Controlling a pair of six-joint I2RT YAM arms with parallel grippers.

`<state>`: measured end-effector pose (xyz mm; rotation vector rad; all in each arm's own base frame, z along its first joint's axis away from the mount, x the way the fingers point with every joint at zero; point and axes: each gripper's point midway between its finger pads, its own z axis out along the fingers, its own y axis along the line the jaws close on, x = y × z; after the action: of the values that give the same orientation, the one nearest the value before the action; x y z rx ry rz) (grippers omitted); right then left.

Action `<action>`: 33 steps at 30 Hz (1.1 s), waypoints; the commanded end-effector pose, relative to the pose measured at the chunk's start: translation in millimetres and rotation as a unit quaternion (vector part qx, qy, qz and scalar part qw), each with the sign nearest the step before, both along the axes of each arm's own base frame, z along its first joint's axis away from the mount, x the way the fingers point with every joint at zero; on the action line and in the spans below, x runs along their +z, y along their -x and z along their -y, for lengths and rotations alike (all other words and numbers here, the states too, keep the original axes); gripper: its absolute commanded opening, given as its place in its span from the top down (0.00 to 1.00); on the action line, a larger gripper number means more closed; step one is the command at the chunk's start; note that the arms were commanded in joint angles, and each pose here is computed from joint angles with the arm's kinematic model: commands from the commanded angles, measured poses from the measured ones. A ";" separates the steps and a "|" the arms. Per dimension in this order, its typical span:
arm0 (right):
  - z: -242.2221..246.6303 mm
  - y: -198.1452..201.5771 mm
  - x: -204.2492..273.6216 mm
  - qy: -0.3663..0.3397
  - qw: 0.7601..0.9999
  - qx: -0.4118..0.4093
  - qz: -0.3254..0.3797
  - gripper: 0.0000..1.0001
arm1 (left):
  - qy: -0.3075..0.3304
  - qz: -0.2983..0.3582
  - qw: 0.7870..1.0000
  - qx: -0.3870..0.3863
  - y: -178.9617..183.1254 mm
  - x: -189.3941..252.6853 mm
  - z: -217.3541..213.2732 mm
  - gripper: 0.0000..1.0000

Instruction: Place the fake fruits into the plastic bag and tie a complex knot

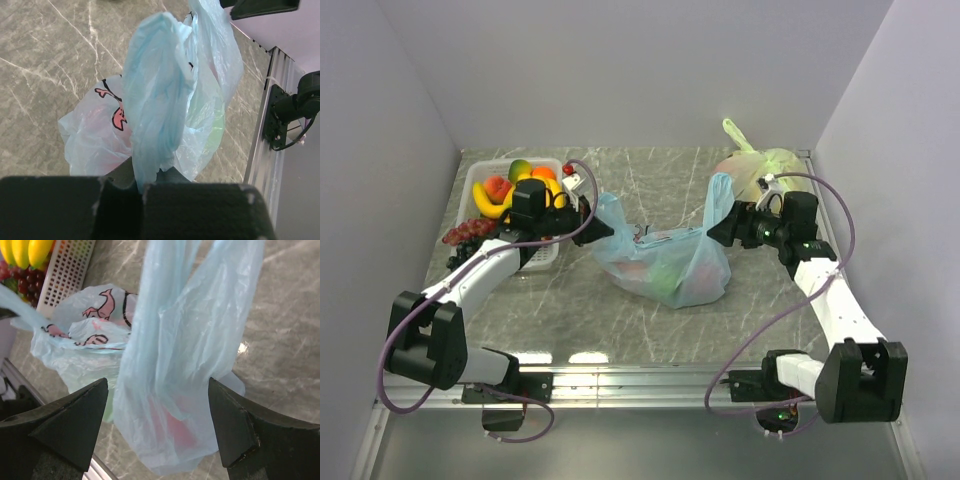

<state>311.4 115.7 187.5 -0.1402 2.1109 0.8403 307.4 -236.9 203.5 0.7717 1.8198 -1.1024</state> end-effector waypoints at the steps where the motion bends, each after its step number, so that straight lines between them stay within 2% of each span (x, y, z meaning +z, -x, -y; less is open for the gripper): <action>1: 2.3 -17.1 10.5 -0.036 0.999 -0.019 0.019 0.13 | 0.005 0.020 1.000 -0.010 -3.7 15.8 2.8 1.00; 5: -4.6 -24.9 5.4 -0.072 0.997 -0.022 0.015 0.12 | 0.001 0.021 1.000 -0.009 -4.1 14.8 2.2 1.00; 7: -4.4 -28.4 -12.4 -0.069 0.997 -0.029 -0.007 0.13 | 0.002 0.017 1.000 -0.008 -3.6 13.0 2.6 1.00; 11: -11.6 -33.0 -20.3 -0.081 0.996 -0.011 -0.019 0.19 | -0.001 0.018 1.000 -0.009 -4.5 12.9 2.6 1.00; 14: -25.7 -34.4 -9.1 -0.081 0.996 0.023 0.005 0.40 | -0.006 0.018 1.000 -0.016 -3.7 12.0 3.4 1.00; 15: -30.4 -35.5 -1.0 -0.080 0.996 0.038 0.017 0.51 | -0.010 0.027 0.999 -0.025 -2.4 12.5 4.5 1.00; 16: -37.3 -34.6 1.7 -0.077 0.995 0.054 0.023 0.56 | -0.011 0.044 0.998 -0.032 -3.5 19.5 7.4 1.00; 17: -41.2 -33.8 2.4 -0.069 0.995 0.066 0.029 0.59 | -0.022 0.029 0.999 -0.039 2.2 13.6 7.3 1.00; 18: -46.0 -34.5 10.0 -0.068 0.994 0.081 0.041 0.68 | -0.031 0.050 0.997 -0.051 2.5 14.1 8.2 1.00; 23: -73.4 -30.9 9.8 -0.014 0.985 0.152 0.074 0.92 | -0.042 0.084 0.990 -0.108 12.9 25.6 23.5 1.00; 24: -78.3 -30.2 12.6 -0.006 0.983 0.163 0.078 0.99 | -0.049 0.074 0.988 -0.125 21.4 22.0 26.0 1.00; 27: -92.8 -24.6 9.8 0.015 0.975 0.200 0.091 1.00 | -0.050 0.113 0.975 -0.187 34.9 37.9 49.1 1.00; 33: -121.7 -7.2 19.6 0.000 0.960 0.261 0.105 1.00 | -0.048 0.148 0.958 -0.241 44.5 48.1 84.9 1.00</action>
<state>322.1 221.7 184.5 -0.6597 1.9918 1.0467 269.8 -306.0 235.2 1.3138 1.6009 -1.1209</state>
